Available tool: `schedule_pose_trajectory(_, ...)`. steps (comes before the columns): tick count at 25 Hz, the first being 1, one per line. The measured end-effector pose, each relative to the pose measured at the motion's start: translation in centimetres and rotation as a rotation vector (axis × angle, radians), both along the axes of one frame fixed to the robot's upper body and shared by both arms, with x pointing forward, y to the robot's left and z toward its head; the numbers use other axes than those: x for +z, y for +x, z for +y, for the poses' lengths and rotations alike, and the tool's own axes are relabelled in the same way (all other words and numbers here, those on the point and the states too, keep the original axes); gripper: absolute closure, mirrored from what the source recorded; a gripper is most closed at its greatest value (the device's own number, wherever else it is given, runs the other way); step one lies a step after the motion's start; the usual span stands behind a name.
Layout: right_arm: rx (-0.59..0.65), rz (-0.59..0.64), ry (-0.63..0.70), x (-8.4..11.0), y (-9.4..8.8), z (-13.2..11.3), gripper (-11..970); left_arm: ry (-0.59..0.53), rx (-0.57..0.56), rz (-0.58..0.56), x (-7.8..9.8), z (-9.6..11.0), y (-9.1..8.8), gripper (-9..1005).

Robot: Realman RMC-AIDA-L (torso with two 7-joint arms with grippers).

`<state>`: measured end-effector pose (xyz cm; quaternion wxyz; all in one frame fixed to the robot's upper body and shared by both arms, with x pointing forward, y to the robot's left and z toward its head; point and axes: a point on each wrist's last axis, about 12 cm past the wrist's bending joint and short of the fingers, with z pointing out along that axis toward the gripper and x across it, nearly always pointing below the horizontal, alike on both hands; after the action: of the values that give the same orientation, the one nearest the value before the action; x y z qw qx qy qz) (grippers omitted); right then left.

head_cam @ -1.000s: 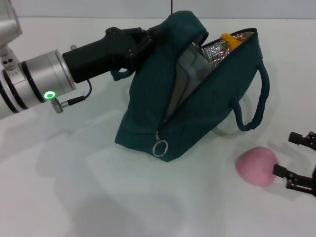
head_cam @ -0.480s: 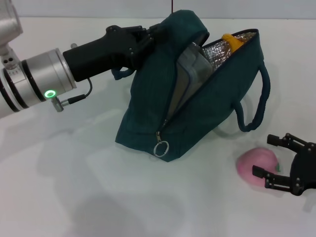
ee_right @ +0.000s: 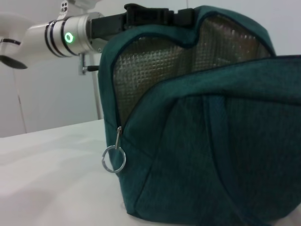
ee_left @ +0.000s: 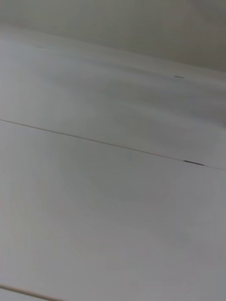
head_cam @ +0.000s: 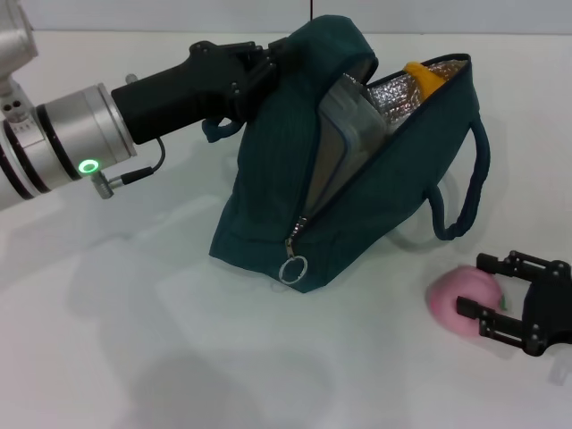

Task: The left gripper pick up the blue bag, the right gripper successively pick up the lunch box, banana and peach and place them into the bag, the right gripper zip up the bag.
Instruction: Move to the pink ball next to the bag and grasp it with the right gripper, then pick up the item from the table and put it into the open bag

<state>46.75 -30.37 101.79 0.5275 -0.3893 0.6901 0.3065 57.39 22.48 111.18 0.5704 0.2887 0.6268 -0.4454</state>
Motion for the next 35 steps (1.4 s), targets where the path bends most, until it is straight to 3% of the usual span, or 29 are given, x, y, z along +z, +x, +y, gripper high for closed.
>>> schedule_pose_trajectory(1, 0.004, 0.002, -0.002, 0.0, 0.1, 0.1, 293, 0.0, 0.0, -0.001, 0.0, 0.0, 0.0, 949)
schedule_pose_trajectory(7, 0.008, 0.006, -0.007, 0.0, 0.3, 0.2, 442, 0.0, -0.001, -0.003, 0.1, 0.0, 0.0, 949)
schedule_pose_trajectory(13, 0.018, 0.002, 0.006, 0.2, 0.1, 0.2, 683, 0.0, 0.0, -0.003, 0.1, 0.0, 0.0, 949)
schedule_pose_trajectory(19, 0.107, -0.066, 0.118, 1.9, -0.6, 0.5, 730, 0.001, 0.0, -0.003, 0.1, 0.0, 0.0, 949)
schedule_pose_trajectory(23, 0.126, -0.183, 0.243, 4.1, -0.5, 0.6, 762, 0.004, 0.0, -0.009, 0.1, 0.0, 0.0, 949)
schedule_pose_trajectory(28, 0.052, -0.317, 0.421, 7.0, 2.3, 1.5, 796, 0.01, 0.0, -0.02, 0.0, -0.1, 0.0, 950)
schedule_pose_trajectory(32, 0.108, -0.247, 0.504, 9.4, 6.0, 3.8, 825, 0.01, -0.001, -0.02, 0.0, -0.1, 0.0, 950)
schedule_pose_trajectory(35, 0.182, -0.166, 0.463, 10.4, 8.4, 6.0, 841, 0.01, -0.001, -0.02, 0.0, -0.1, 0.0, 950)
